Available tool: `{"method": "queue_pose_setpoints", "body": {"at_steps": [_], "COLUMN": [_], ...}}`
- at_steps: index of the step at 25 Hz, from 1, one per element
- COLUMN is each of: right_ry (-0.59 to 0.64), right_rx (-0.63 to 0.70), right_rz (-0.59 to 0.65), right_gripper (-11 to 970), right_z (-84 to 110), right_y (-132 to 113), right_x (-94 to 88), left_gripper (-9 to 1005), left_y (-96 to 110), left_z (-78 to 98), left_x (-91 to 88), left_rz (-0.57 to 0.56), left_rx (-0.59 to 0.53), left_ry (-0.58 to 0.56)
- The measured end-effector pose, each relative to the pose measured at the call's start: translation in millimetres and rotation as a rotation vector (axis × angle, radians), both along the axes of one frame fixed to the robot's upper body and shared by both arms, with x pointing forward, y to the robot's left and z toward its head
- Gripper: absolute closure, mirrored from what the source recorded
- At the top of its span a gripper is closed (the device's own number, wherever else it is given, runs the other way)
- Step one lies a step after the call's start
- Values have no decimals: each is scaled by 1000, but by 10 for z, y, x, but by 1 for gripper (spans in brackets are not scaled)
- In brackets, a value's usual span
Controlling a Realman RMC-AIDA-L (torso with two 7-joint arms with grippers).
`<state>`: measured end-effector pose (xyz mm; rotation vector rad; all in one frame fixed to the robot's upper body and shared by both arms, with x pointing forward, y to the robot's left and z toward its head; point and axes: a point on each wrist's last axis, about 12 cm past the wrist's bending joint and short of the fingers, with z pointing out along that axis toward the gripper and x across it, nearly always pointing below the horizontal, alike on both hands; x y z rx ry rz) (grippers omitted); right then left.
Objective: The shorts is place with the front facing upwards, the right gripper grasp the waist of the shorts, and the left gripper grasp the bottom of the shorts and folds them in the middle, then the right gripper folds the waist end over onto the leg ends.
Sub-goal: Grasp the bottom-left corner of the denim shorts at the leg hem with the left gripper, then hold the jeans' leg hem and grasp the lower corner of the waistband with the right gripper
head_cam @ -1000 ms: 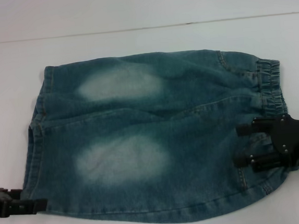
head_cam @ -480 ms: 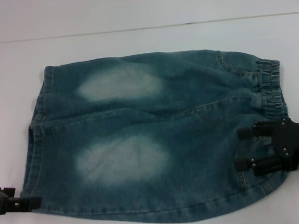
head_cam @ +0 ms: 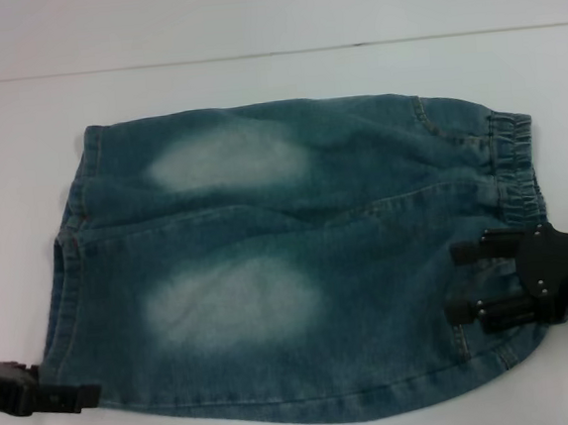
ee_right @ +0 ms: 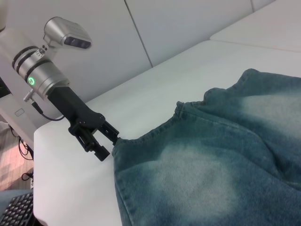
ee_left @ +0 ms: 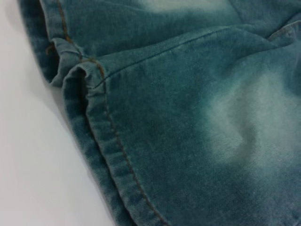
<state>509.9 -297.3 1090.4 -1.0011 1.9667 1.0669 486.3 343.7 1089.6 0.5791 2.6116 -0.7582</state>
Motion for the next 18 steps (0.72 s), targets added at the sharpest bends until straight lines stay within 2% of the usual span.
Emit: {"method": "queue_pose_setpoints", "body": {"at_steps": [7,18], "right_ry": [-2,-3], "right_rx": [-1,0], "right_rz": [0,3], "right_gripper": [12,12], "right_z": [4,18], "right_y": [3,15], "right_x": [8,26], "left_gripper": [73,234], "left_y": [-14,5], "left_z": [63,69], "left_x": [46,139], "left_rz": [-14,-38], "left_rx": [-9,-16], "left_ry": [-12,-13]}}
